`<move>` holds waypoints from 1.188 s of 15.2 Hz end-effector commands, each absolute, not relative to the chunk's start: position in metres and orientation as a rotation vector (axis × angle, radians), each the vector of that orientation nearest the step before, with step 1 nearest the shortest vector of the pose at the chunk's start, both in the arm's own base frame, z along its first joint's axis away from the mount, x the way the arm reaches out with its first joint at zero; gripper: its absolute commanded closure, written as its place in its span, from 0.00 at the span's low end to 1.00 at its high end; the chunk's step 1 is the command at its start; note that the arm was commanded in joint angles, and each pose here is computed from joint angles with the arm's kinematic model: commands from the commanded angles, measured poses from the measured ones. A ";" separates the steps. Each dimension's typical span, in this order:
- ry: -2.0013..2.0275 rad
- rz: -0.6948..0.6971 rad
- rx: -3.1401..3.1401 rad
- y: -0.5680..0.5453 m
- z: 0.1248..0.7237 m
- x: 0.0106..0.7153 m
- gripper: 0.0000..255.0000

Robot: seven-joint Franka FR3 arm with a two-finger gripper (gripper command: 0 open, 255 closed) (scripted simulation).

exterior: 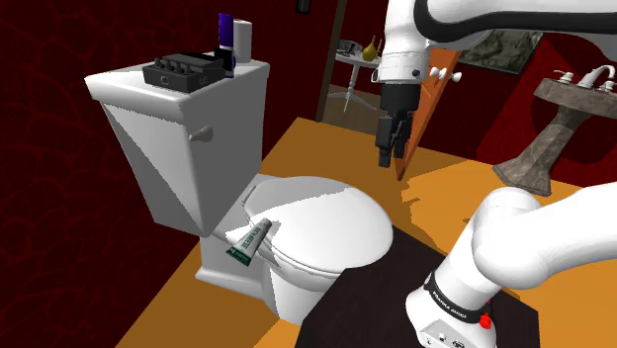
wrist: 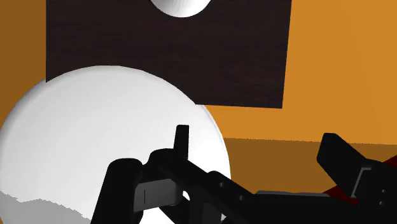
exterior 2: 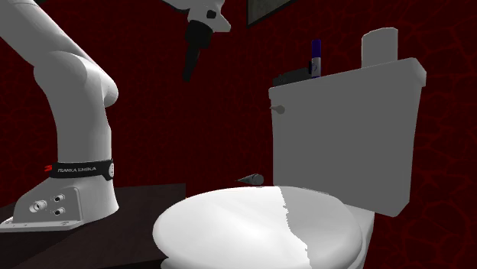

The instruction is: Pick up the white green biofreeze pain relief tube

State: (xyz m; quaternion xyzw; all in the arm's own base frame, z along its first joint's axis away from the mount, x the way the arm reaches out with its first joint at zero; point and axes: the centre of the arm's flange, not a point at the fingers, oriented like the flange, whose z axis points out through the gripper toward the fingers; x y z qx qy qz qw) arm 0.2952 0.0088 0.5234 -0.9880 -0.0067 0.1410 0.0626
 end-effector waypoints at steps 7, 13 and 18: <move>0.323 0.310 -3.047 0.075 0.477 0.294 0.00; 0.674 0.184 -3.065 0.134 0.426 0.311 0.00; 0.971 0.073 -3.045 0.176 0.380 0.336 0.00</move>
